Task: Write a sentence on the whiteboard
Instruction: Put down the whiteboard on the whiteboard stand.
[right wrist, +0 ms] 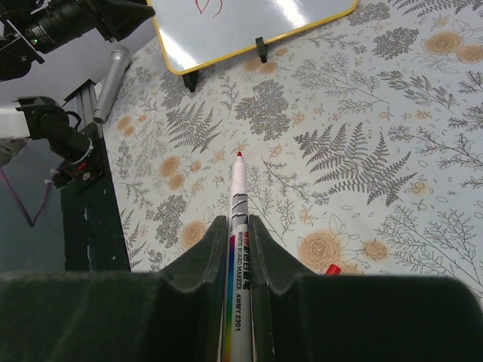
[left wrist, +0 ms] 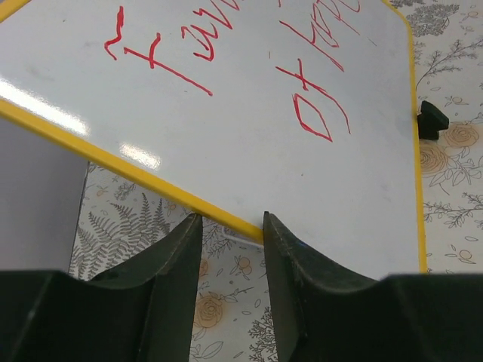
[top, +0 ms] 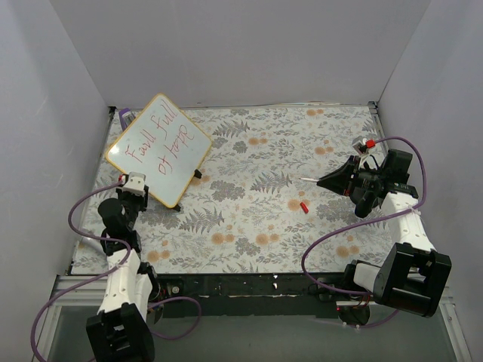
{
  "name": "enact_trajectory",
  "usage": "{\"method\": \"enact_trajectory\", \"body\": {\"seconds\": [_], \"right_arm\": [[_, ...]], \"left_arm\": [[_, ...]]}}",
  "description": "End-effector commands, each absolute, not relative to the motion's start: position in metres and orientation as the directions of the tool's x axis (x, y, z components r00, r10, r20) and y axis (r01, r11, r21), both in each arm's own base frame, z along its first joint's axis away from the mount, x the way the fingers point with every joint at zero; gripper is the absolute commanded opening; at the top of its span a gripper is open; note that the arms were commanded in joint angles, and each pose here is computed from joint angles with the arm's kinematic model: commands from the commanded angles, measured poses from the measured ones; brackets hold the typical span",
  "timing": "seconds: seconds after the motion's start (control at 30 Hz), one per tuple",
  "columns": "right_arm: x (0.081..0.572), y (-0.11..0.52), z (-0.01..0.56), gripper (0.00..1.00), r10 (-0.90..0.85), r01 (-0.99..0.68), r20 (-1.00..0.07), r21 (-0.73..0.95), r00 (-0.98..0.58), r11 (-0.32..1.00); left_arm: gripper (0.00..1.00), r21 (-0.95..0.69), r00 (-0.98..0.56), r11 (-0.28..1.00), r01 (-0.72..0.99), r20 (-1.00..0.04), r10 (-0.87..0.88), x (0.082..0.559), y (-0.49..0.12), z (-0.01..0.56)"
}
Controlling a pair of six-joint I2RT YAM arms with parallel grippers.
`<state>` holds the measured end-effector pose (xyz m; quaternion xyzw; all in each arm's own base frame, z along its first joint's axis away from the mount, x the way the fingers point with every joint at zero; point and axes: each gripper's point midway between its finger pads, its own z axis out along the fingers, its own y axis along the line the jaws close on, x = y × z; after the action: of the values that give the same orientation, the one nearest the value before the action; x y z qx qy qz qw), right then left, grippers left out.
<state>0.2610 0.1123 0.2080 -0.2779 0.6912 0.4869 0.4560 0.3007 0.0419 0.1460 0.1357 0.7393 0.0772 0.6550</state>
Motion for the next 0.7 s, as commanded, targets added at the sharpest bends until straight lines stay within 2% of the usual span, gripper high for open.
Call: {"method": "enact_trajectory", "body": {"seconds": [0.0, 0.07, 0.1, 0.23, 0.47, 0.5, 0.53, 0.6, 0.67], "right_arm": [[0.262, 0.114, 0.223, 0.01, 0.053, -0.857, -0.921, 0.379, -0.386, 0.348], [0.262, 0.114, 0.223, 0.01, 0.053, -0.857, -0.921, 0.379, -0.386, 0.348], [0.263, 0.114, 0.222, 0.01, 0.053, -0.857, -0.921, 0.379, -0.386, 0.350], [0.264, 0.113, 0.221, 0.01, 0.052, -0.855, -0.920, 0.380, -0.387, 0.352], [0.265, 0.113, 0.219, 0.01, 0.053, -0.850, -0.917, 0.386, -0.395, 0.357], [0.265, 0.113, 0.219, 0.01, 0.052, -0.850, -0.917, 0.386, -0.395, 0.358], [0.265, 0.113, 0.219, 0.01, 0.051, -0.851, -0.918, 0.383, -0.392, 0.360], [0.265, 0.113, 0.219, 0.01, 0.051, -0.851, -0.918, 0.385, -0.394, 0.358], [0.265, 0.113, 0.219, 0.01, 0.052, -0.850, -0.917, 0.386, -0.395, 0.358]], "left_arm": [[0.28, 0.336, -0.033, 0.933, 0.130, -0.939, 0.342, 0.302, 0.035, 0.168], [0.23, 0.338, -0.011, 0.931, 0.141, -0.940, 0.342, 0.303, 0.032, 0.177], [0.16, 0.335, -0.005, 0.930, 0.153, -0.941, 0.339, 0.303, 0.029, 0.179], [0.00, 0.330, 0.031, 0.924, 0.193, -0.944, 0.330, 0.305, 0.020, 0.195], [0.00, 0.299, 0.048, 0.929, 0.218, -0.954, 0.296, 0.303, 0.014, 0.205], [0.01, 0.297, 0.052, 0.930, 0.215, -0.955, 0.293, 0.302, 0.013, 0.206], [0.13, 0.288, 0.054, 0.935, 0.205, -0.958, 0.283, 0.301, 0.014, 0.207], [0.17, 0.262, 0.079, 0.946, 0.189, -0.965, 0.252, 0.299, 0.013, 0.218], [0.29, 0.245, 0.092, 0.952, 0.183, -0.969, 0.231, 0.298, 0.012, 0.225]]}}
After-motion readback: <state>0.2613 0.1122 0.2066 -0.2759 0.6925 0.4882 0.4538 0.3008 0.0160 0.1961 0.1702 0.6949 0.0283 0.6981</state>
